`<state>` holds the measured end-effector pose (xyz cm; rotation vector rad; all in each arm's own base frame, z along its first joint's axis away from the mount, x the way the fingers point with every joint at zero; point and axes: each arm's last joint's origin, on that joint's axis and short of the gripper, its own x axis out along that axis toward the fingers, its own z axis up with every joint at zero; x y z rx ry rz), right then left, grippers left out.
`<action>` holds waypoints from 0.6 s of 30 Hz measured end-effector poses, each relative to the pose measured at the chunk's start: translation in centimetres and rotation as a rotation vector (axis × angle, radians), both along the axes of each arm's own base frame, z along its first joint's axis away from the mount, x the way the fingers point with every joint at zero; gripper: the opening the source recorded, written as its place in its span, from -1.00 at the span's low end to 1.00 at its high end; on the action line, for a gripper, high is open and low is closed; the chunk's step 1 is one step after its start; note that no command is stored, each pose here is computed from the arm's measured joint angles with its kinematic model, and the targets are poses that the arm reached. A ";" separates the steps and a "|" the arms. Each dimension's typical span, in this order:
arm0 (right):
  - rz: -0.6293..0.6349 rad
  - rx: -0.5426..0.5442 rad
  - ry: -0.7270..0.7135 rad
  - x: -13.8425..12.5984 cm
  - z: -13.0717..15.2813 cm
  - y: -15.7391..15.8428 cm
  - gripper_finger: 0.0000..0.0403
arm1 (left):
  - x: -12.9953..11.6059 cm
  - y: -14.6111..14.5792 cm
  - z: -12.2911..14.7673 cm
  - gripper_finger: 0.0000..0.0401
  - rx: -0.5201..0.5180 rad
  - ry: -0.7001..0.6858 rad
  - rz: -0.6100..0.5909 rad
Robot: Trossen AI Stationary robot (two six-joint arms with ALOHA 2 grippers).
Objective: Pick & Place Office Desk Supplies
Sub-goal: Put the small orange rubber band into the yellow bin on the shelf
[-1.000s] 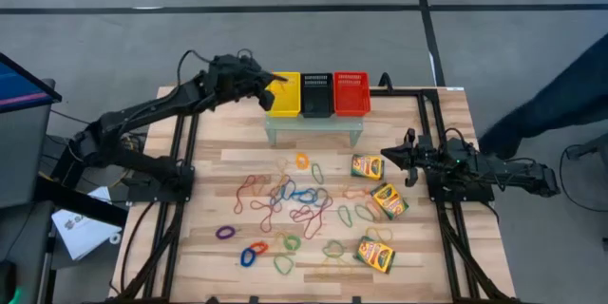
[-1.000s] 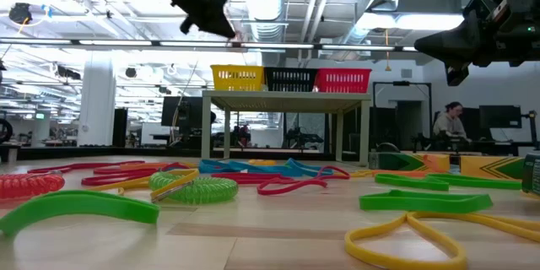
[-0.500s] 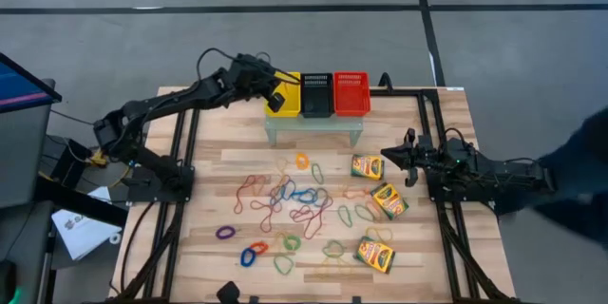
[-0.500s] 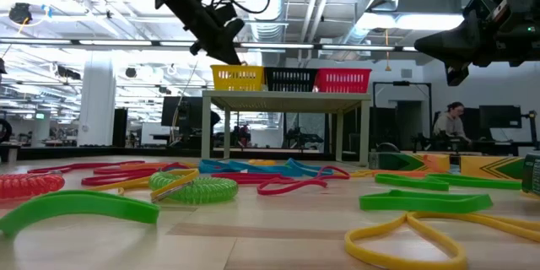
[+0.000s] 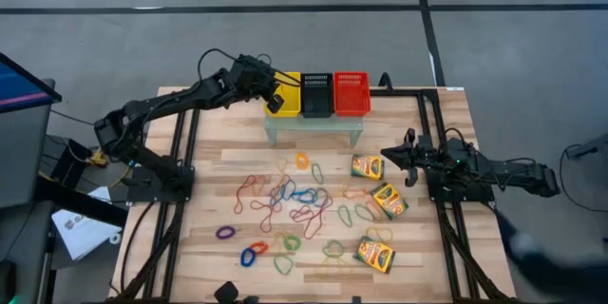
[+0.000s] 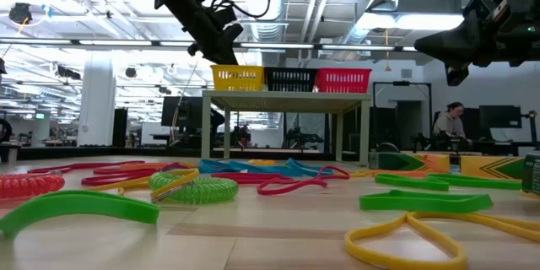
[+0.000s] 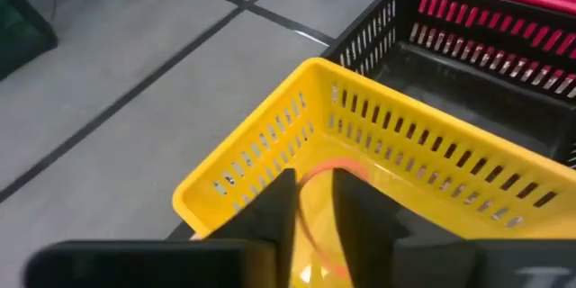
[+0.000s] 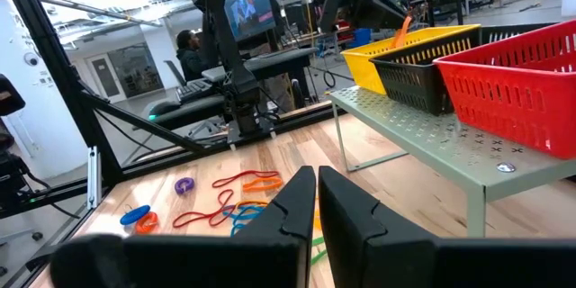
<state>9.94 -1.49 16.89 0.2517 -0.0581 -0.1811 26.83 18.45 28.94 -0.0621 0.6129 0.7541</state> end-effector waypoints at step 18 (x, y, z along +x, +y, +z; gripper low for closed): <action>0.000 0.000 0.000 0.0 0.0 0.0 -0.92 | -2.9 -8.3 5.4 0.02 0.010 -0.074 -0.142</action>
